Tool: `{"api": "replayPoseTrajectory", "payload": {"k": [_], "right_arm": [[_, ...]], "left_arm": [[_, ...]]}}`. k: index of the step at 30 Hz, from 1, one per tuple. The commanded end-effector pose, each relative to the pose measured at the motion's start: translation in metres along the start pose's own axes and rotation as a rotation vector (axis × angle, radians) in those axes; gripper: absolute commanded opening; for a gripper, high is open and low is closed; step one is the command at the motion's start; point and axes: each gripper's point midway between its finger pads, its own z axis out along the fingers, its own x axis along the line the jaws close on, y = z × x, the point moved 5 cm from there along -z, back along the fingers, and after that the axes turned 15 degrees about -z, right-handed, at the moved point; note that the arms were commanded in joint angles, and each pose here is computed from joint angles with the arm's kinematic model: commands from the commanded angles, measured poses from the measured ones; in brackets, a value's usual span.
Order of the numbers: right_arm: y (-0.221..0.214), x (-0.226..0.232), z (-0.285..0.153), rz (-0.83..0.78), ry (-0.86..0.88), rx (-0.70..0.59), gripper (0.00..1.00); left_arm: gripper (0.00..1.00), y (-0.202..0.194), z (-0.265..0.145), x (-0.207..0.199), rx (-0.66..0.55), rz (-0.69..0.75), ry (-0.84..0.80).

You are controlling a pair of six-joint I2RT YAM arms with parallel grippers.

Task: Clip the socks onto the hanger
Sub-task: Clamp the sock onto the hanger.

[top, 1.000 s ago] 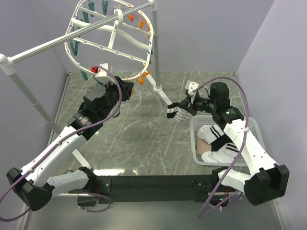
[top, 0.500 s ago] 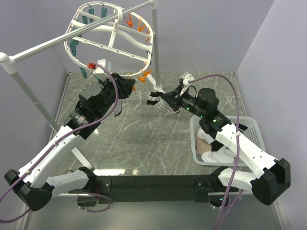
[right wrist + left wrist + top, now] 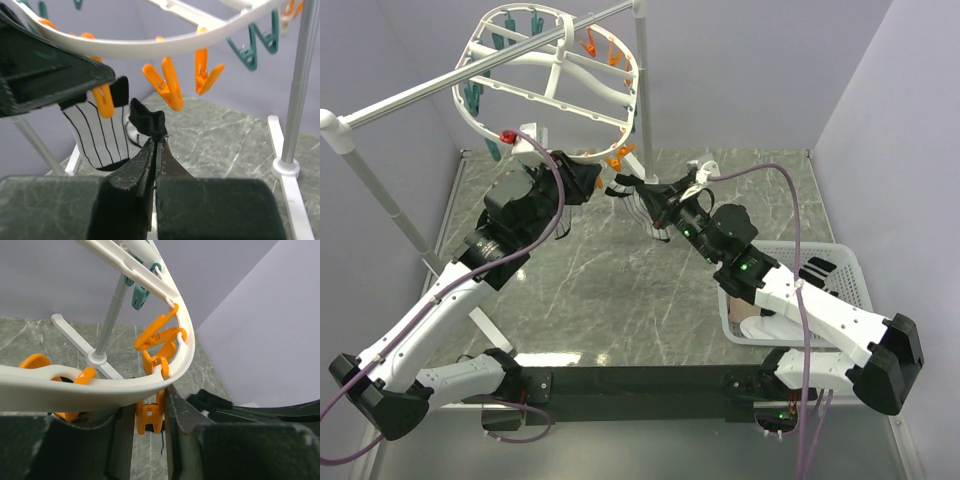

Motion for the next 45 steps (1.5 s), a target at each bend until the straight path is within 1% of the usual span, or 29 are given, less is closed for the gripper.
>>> {"api": "replayPoseTrajectory", "payload": {"k": [1,3,6,8,12,13,14,17,19,24,28,29,33,45], "right_arm": [[0.007,0.001,0.009,0.057,-0.035,-0.029,0.00],[0.004,0.004,0.013,0.055,-0.012,-0.019,0.00],[0.001,0.019,0.011,0.008,0.111,-0.036,0.00],[-0.002,0.022,0.011,-0.008,0.144,-0.049,0.00],[-0.005,0.029,0.018,-0.030,0.194,-0.032,0.00],[-0.003,0.034,0.018,-0.043,0.239,-0.049,0.00],[-0.003,0.036,0.018,-0.055,0.257,-0.056,0.00],[-0.002,0.041,0.019,-0.075,0.307,-0.076,0.00],[-0.004,0.044,0.021,-0.096,0.334,-0.067,0.00],[-0.002,0.049,0.021,-0.119,0.388,-0.110,0.00],[0.004,0.046,0.026,-0.086,0.405,-0.131,0.00],[0.003,0.039,0.029,-0.077,0.396,-0.130,0.00],[0.010,0.032,0.034,0.009,0.408,-0.150,0.00],[0.023,0.037,0.035,0.051,0.503,-0.224,0.00]], "left_arm": [[0.25,0.036,-0.008,-0.028,-0.113,-0.028,-0.086],[0.25,0.039,-0.008,-0.030,-0.116,-0.012,-0.091],[0.25,0.038,-0.009,-0.033,-0.109,0.020,-0.121],[0.25,0.038,-0.008,-0.035,-0.106,0.050,-0.143],[0.25,0.035,-0.007,-0.035,-0.089,0.108,-0.162],[0.25,0.034,-0.008,-0.036,-0.080,0.123,-0.177],[0.25,0.039,-0.009,-0.041,-0.103,0.145,-0.205],[0.25,0.040,-0.011,-0.041,-0.115,0.190,-0.222],[0.25,0.043,-0.012,-0.042,-0.115,0.217,-0.226],[0.25,0.044,-0.014,-0.047,-0.093,0.232,-0.248],[0.26,0.039,-0.017,-0.045,-0.073,0.235,-0.272],[0.26,0.038,-0.017,-0.043,-0.071,0.233,-0.269],[0.26,0.038,-0.022,-0.042,-0.066,0.228,-0.287],[0.26,0.036,-0.024,-0.034,-0.055,0.207,-0.295]]}}
